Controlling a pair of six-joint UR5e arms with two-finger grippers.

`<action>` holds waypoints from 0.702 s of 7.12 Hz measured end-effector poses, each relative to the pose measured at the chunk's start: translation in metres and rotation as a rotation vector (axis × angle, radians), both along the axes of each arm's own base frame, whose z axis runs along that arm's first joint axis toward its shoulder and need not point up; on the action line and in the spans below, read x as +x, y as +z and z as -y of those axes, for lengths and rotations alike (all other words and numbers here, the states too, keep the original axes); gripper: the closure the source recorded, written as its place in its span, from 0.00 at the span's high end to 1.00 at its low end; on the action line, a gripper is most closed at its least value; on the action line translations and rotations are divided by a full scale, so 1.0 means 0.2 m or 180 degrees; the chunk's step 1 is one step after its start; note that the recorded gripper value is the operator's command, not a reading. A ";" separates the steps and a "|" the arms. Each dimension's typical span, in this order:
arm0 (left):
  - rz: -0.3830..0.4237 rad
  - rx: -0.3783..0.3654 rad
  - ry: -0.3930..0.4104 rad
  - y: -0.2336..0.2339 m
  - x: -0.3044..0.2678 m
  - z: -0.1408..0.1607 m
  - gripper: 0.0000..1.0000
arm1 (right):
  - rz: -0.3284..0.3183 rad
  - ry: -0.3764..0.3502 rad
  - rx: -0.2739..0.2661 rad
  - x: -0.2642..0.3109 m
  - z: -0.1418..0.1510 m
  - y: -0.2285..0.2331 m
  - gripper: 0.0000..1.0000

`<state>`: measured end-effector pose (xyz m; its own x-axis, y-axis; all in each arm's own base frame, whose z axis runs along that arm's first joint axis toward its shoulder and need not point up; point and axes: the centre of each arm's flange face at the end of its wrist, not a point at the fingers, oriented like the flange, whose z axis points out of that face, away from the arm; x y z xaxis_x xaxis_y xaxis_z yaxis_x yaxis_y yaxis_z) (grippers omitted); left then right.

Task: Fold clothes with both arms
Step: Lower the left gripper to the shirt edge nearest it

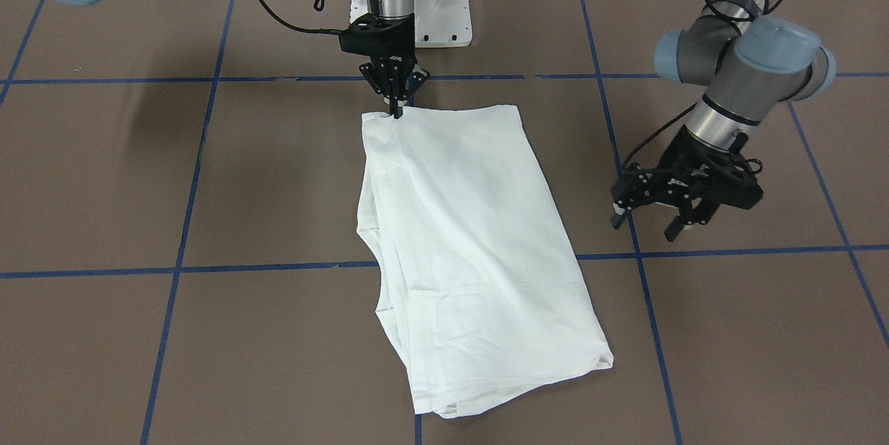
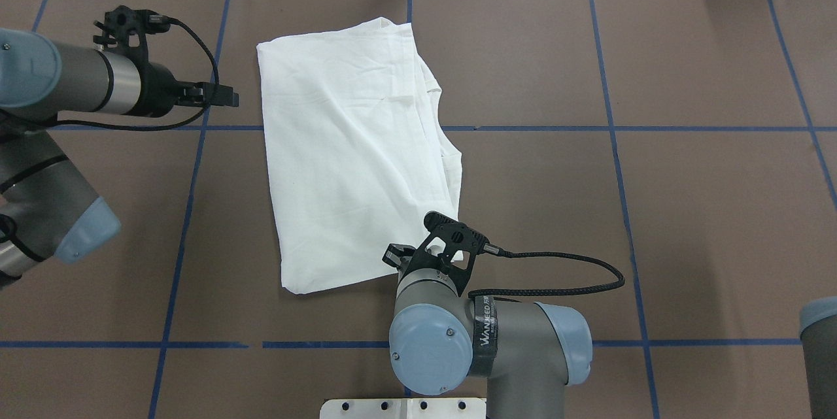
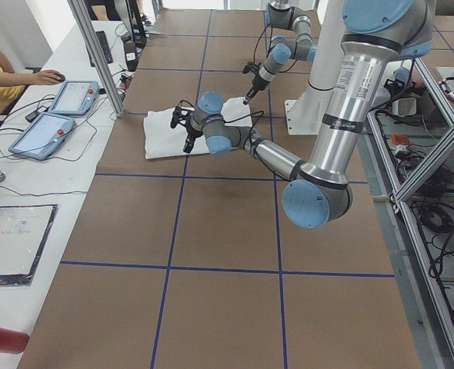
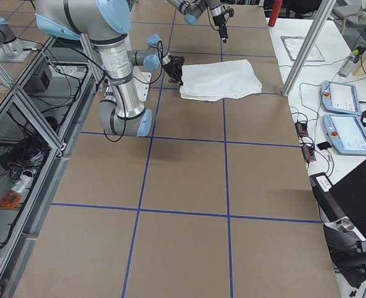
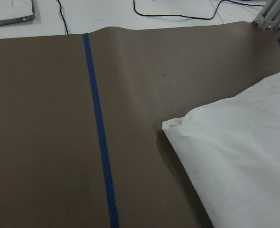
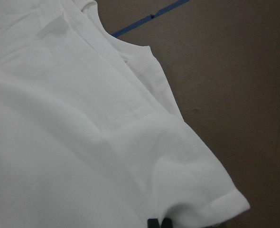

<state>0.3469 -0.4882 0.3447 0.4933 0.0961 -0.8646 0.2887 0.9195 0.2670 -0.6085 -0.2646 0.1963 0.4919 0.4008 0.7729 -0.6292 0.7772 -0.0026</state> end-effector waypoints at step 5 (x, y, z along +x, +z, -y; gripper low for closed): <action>-0.0252 -0.1395 -0.0390 -0.19 0.56 -0.88 0.83 | -0.0001 0.0018 0.0002 0.01 0.02 0.00 0.00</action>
